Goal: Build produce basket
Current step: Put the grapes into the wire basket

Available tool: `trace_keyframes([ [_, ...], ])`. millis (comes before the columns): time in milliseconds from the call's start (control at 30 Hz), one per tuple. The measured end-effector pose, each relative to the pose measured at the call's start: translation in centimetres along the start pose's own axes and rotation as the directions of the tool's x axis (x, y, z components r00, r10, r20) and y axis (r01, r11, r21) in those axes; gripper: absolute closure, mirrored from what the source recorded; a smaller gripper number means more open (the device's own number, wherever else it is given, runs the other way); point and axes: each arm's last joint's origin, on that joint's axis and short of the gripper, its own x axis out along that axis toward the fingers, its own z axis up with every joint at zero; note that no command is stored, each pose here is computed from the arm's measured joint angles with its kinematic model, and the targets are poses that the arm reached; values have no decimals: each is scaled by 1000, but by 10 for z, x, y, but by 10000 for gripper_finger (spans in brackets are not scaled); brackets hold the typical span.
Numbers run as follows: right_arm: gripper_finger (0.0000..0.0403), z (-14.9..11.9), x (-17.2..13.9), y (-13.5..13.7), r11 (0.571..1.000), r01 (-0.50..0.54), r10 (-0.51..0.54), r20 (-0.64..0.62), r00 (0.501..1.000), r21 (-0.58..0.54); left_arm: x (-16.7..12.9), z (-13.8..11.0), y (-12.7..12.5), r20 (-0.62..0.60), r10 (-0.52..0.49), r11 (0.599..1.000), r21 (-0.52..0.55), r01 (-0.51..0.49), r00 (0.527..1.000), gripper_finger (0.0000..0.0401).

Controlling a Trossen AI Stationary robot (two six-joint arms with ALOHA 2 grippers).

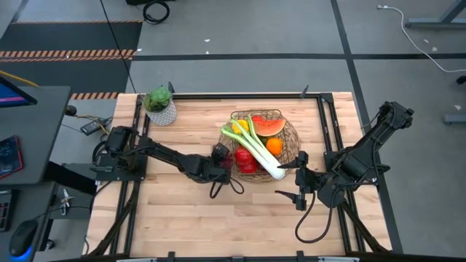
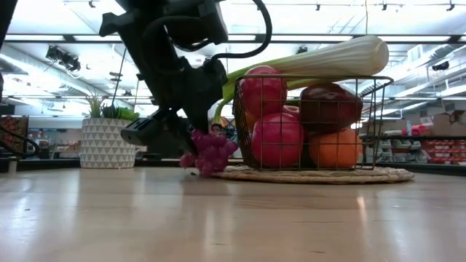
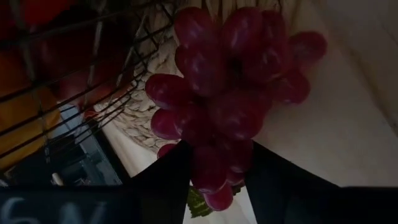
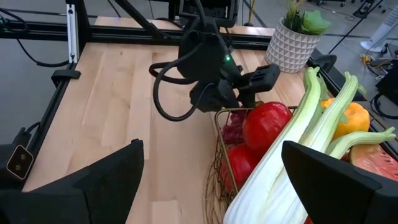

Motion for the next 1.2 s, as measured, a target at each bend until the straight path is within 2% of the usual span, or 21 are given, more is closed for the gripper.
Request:
trace_keyframes([
  [233, 19, 0, 0, 0, 1000, 0, 0, 0, 1000, 0, -9, 4, -4, 8, 29, 1000, -9, -28, 1000, 274],
  [400, 19, 0, 0, 0, 1000, 0, 0, 0, 1000, 0, -17, 6, -8, -29, 112, 994, 17, -111, 993, 276],
  [567, 19, 0, 0, 0, 1000, -1, 1, 0, 1000, 1, -33, 6, -10, -47, 190, 982, -13, -190, 981, 276],
  [900, 19, 0, 0, 0, 1000, 0, 0, -2, 1000, -2, -90, 7, -15, 3, 399, 916, -44, -399, 917, 276],
  [1200, 19, 0, 0, 0, 1000, 3, -3, 1, 1000, -17, -137, 3, -17, 111, 470, 877, -177, -448, 876, 276],
])
